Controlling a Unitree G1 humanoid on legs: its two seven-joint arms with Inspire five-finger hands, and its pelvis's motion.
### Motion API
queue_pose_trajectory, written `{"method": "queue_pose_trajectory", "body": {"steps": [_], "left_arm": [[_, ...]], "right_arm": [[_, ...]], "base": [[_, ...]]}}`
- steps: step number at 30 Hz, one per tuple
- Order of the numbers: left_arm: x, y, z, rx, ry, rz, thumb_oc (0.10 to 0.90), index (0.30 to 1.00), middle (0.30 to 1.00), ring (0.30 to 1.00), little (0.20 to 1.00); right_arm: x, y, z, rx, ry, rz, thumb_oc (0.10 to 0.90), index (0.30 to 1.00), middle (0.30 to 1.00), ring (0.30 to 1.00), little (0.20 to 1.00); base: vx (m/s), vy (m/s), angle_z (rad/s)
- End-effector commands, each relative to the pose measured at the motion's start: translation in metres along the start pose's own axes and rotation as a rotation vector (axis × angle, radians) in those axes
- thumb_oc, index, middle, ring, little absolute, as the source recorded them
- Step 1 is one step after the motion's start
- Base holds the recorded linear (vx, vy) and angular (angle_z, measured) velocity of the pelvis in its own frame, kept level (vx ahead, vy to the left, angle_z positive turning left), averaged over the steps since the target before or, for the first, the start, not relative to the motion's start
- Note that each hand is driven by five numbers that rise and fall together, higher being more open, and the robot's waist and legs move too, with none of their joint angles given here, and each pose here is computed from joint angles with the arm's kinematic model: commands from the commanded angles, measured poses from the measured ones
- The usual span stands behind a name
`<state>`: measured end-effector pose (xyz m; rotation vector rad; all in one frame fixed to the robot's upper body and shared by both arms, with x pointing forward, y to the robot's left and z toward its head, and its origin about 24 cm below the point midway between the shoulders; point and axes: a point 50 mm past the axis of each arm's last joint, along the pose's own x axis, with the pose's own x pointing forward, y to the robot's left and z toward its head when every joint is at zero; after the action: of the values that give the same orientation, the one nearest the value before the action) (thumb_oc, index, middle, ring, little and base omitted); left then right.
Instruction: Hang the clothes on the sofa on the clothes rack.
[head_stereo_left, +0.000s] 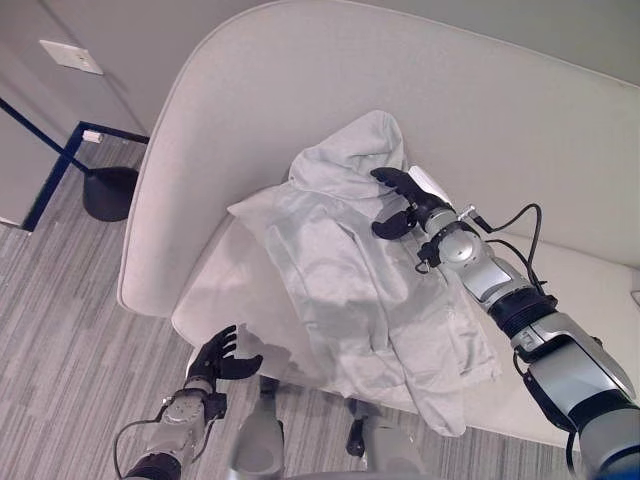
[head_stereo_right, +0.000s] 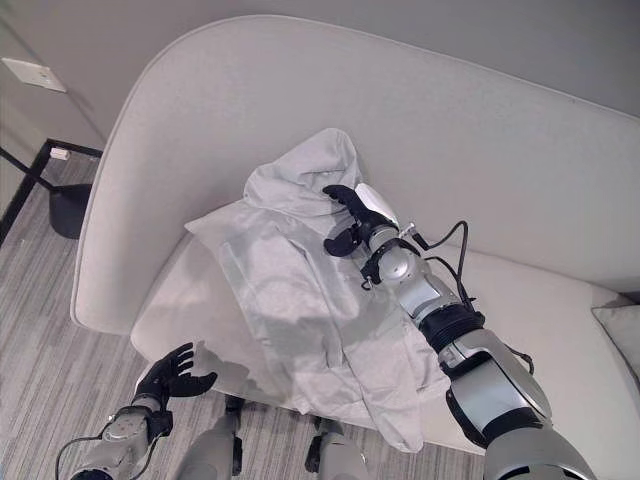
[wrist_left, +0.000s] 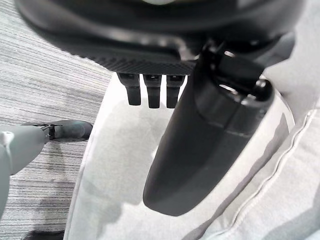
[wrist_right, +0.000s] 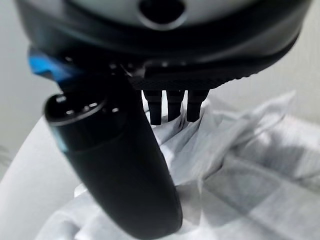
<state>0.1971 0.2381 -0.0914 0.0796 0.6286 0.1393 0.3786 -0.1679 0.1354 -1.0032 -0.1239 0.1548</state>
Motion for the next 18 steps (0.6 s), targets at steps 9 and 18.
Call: {"method": "queue_pose_trajectory", "body": {"steps": [9, 18], "left_arm": [[0.002, 0.013, 0.029, 0.020, -0.138, 0.039, 0.800, 0.900, 0.900, 0.900, 0.900], [0.002, 0.018, 0.054, -0.008, -0.241, 0.044, 0.800, 0.900, 0.900, 0.900, 0.900]], "right_arm": [[0.011, -0.032, 0.007, -0.096, -0.002, -0.176, 0.800, 0.900, 0.900, 0.900, 0.900], [0.022, -0.023, -0.001, -0.024, 0.099, -0.163, 0.400, 0.300, 0.300, 0.300, 0.300]], "base": [[-0.01, -0.009, -0.03], [0.00, -0.004, 0.03]]}}
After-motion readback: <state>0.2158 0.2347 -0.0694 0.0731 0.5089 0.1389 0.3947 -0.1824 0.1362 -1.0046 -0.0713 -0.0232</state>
